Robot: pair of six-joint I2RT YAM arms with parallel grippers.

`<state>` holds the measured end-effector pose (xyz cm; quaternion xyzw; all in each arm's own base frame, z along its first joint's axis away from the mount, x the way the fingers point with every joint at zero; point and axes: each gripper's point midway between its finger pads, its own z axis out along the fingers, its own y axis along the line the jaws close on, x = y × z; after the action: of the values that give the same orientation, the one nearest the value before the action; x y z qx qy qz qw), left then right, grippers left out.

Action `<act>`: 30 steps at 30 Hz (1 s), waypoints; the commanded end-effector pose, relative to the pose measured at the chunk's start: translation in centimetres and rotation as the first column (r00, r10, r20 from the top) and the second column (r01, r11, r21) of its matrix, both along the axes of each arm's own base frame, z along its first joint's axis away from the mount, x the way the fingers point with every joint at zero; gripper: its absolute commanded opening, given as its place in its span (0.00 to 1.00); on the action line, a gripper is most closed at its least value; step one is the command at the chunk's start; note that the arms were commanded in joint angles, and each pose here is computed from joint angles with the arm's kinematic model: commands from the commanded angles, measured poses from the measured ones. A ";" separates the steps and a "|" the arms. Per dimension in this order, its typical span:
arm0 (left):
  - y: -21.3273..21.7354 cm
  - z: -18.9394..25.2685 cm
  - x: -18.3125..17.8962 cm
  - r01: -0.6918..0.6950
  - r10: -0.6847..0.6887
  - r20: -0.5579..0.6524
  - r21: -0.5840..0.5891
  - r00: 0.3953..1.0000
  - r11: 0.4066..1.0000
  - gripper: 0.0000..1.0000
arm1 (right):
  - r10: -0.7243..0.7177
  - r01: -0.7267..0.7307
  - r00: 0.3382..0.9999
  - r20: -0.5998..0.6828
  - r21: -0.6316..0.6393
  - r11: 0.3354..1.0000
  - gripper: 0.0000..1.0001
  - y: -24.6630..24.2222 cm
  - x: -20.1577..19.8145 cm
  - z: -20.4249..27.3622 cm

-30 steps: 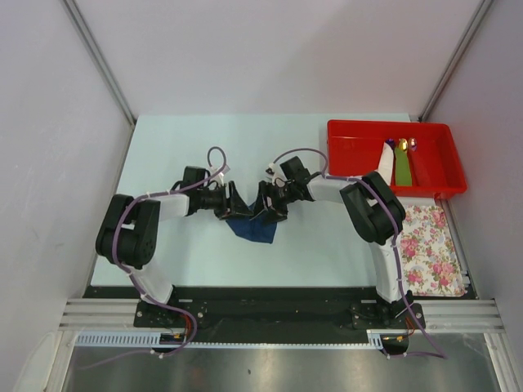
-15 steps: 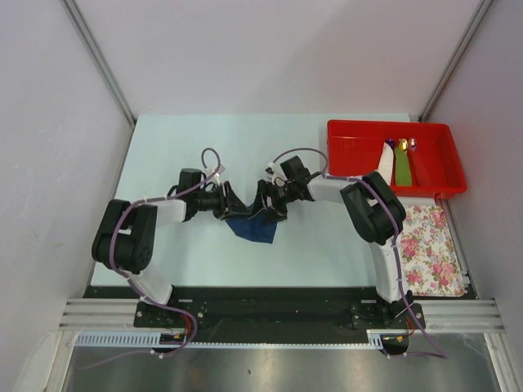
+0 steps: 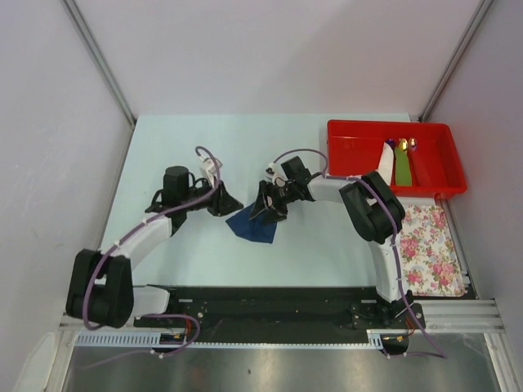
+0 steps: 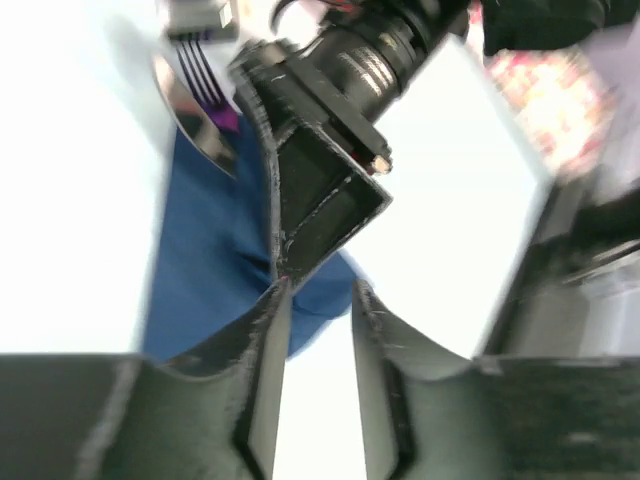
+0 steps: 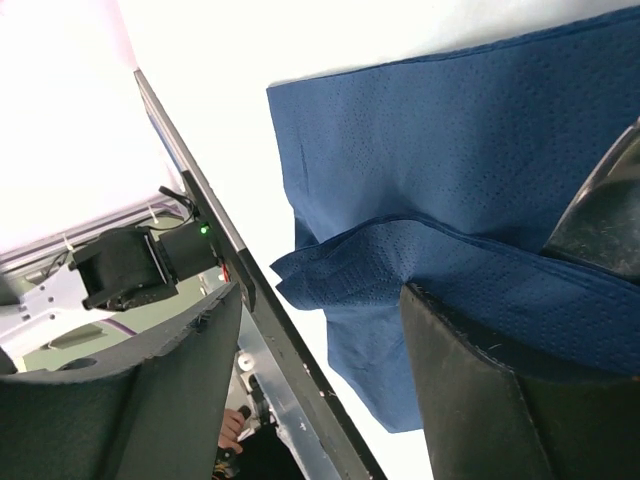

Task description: Place the utensils on the paper napkin and roll it up

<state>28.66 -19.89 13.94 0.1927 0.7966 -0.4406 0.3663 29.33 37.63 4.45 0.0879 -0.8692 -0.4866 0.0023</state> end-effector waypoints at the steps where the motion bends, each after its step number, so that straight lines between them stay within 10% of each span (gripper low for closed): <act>1: 0.3 -1.1 -1.0 0.089 -0.240 0.394 0.364 0.887 0.927 0.32 | -0.018 0.018 1.000 0.001 -0.035 0.999 0.70 -0.3 0.2 -2.0; 9: -3.9 -2.8 -3.3 0.103 -0.612 0.563 0.683 0.556 0.723 0.21 | -0.018 0.018 1.000 -0.002 -0.031 0.999 0.69 -0.3 0.1 -1.9; 30: -5.7 -9.7 -0.6 -0.024 -0.781 0.382 0.904 0.494 0.427 0.14 | -0.028 0.028 1.000 -0.002 -0.018 0.999 0.67 -0.2 0.6 -1.0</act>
<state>26.34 -24.87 2.88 0.7040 0.5934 0.0025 0.3902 29.41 37.61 4.36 0.0790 -0.8691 -0.4883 0.0058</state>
